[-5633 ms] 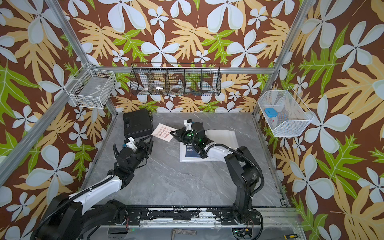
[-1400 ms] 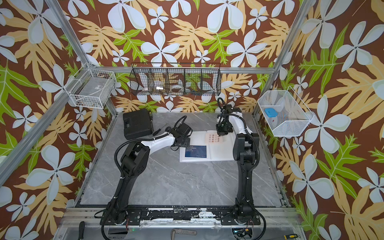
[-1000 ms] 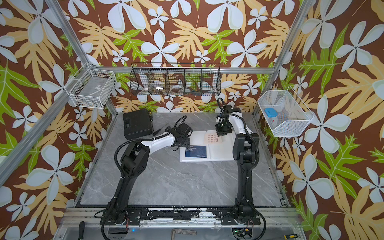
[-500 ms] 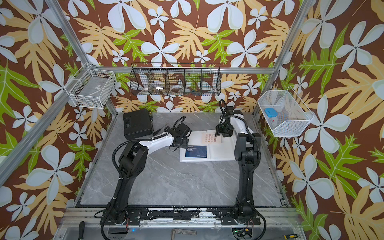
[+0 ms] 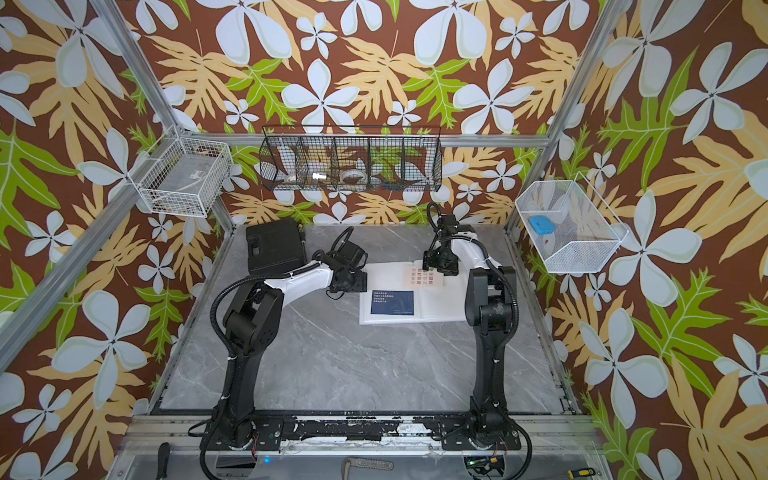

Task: Place the photos into the photo albums
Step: Insert the photo into the photo album.

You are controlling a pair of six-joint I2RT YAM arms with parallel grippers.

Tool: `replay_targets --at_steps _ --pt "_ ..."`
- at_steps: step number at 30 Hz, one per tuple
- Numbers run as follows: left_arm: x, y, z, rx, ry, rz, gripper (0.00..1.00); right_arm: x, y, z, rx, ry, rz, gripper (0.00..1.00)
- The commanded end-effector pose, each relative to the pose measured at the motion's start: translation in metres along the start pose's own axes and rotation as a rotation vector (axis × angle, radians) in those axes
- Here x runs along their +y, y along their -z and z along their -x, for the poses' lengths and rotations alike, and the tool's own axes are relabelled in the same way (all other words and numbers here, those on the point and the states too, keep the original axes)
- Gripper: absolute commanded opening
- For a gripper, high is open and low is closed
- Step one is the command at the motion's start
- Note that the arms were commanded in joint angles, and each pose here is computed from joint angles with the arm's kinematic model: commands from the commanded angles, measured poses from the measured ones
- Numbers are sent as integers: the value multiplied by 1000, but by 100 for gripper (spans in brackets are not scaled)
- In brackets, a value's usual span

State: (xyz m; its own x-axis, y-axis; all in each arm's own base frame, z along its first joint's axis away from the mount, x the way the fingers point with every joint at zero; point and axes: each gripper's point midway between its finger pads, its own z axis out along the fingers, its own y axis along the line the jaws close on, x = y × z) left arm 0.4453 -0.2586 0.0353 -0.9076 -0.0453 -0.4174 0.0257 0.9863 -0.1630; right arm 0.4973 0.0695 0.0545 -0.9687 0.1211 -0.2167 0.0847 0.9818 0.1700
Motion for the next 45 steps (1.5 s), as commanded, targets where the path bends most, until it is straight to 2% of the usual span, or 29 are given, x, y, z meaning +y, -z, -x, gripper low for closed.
replay_targets --at_steps 1,6,17,27,45 --pt "-14 2 2 8 79 -164 82 12 -1 7 -20 5 -7 83" --pt "-9 7 3 -8 172 -282 82 35 -8 12 -30 35 15 85" --pt "-23 5 -3 16 167 -383 82 80 -23 4 -21 88 89 91" --pt "-22 4 -4 16 169 -381 82 52 6 7 -85 75 -80 92" --pt "-7 10 -4 -16 155 -310 82 76 -24 -10 -31 90 -9 93"
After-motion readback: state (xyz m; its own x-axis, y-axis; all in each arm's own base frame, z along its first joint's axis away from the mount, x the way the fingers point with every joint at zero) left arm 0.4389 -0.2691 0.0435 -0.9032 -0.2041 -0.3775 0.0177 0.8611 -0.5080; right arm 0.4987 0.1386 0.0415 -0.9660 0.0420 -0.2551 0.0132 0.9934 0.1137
